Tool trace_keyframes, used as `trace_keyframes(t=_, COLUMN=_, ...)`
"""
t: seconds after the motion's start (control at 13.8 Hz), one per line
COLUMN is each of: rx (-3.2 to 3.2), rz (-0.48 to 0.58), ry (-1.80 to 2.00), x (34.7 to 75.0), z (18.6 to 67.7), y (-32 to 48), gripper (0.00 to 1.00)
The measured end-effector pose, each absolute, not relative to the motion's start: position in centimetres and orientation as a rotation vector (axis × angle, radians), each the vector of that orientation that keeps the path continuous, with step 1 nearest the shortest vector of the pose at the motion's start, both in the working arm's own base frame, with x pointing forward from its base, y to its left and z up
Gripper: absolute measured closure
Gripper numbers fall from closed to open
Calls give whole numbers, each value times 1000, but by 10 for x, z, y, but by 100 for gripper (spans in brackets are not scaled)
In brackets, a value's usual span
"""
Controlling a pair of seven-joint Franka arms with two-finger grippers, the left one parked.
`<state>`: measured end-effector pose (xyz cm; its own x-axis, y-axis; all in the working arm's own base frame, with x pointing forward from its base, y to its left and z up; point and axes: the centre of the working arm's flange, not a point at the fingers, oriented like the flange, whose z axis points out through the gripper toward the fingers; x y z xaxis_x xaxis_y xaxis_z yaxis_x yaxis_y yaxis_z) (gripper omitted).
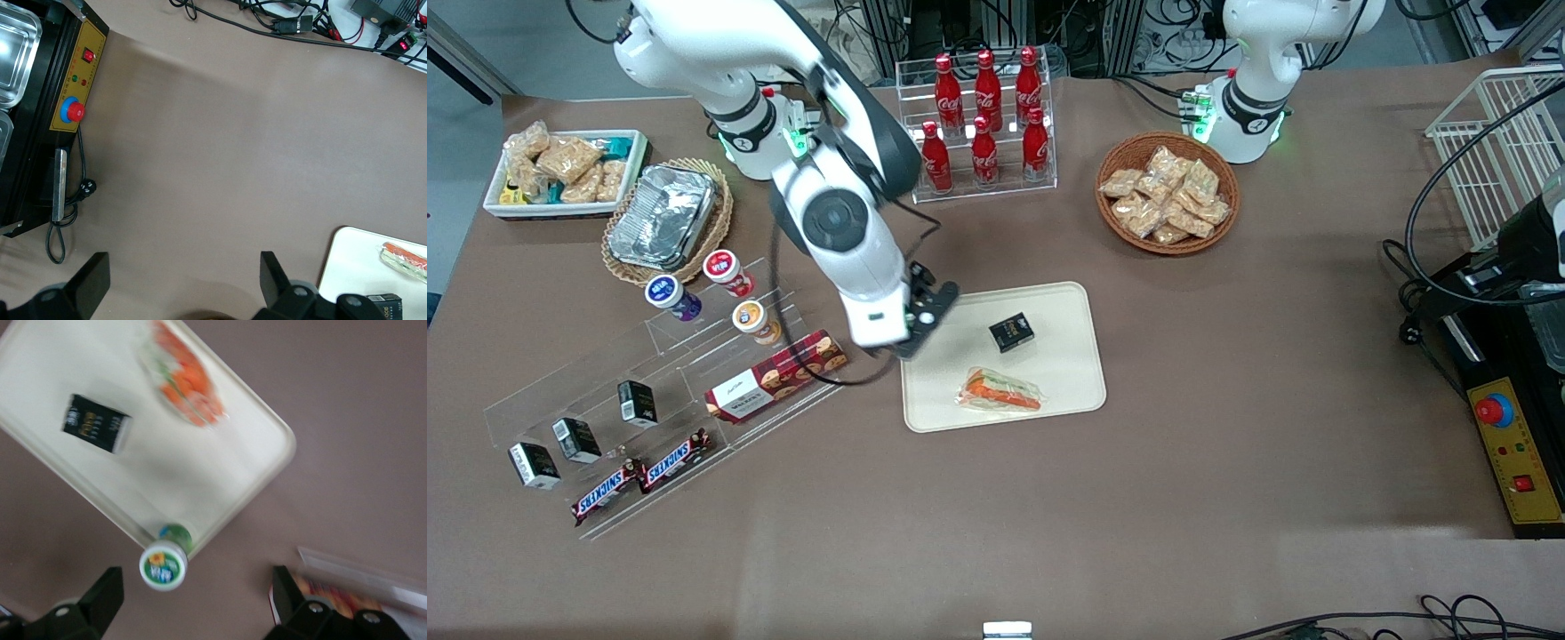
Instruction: Place sandwich on tray
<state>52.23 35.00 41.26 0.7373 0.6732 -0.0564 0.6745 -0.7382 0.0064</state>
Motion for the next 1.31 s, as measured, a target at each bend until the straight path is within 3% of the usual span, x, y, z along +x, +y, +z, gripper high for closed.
trace_keyframes(t=0.22, rx=2985, rz=-14, ry=743, x=538, z=450, y=304, gripper=0)
trace_keyframes(t=0.58, rx=3047, rz=67, ry=291, x=593, z=488, y=140, gripper=0)
trace_keyframes(t=0.73, rx=3066, rz=86, ry=179, x=594, z=510, y=88, gripper=0)
trace_keyframes(t=1.31, rx=3161, rz=-24, ry=-131, x=556, z=561, y=-37, gripper=0)
